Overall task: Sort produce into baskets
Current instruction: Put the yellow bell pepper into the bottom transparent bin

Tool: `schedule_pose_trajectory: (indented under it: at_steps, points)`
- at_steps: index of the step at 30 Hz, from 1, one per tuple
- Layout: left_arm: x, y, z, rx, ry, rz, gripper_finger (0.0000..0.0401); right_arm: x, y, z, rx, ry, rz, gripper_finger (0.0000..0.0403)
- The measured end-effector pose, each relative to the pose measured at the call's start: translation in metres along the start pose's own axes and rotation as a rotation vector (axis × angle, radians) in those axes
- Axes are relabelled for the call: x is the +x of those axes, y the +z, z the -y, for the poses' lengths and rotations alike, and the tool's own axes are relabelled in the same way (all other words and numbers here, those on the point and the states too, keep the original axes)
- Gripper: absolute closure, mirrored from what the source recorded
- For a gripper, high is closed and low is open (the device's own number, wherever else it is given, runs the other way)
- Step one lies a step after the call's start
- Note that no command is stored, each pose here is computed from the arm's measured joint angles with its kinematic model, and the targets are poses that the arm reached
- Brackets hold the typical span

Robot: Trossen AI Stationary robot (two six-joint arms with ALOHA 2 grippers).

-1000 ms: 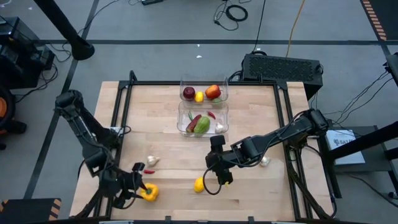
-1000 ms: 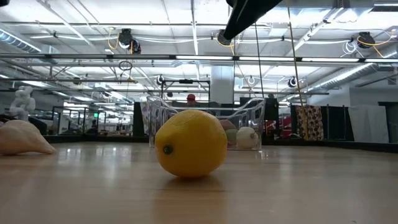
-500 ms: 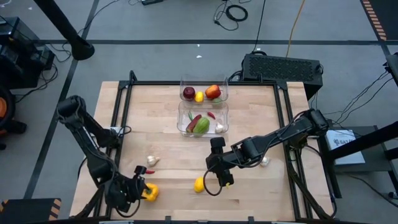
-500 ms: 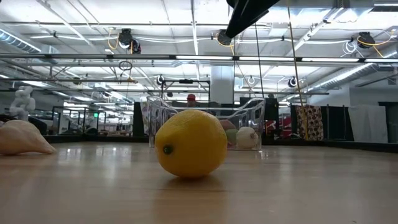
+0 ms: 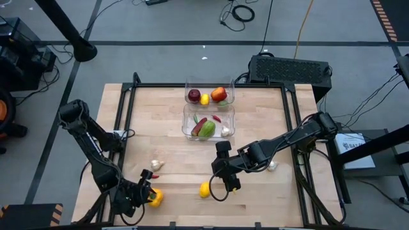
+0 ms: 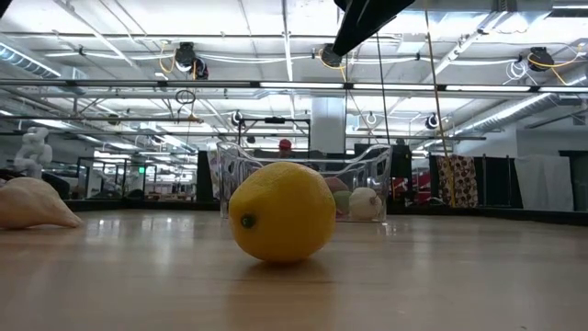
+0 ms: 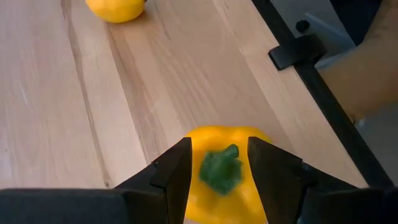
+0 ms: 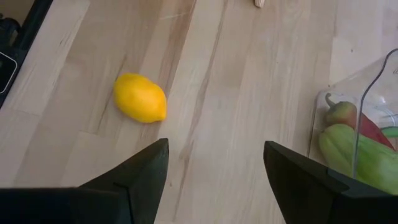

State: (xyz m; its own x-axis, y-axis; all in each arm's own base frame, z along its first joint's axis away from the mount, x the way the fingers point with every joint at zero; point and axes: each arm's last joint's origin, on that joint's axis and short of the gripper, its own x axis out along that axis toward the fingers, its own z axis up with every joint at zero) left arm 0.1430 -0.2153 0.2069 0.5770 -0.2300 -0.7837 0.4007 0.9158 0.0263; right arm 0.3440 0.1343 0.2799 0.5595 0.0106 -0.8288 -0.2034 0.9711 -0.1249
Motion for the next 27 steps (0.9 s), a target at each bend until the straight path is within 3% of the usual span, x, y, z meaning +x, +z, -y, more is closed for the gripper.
schedule_pose_trajectory:
  at_steps: [27]
  points:
    - [0.007,-0.006,0.0,-0.033,-0.022,0.014,0.0237,0.0,0.0,0.0,-0.019,-0.001,0.0,0.0149]
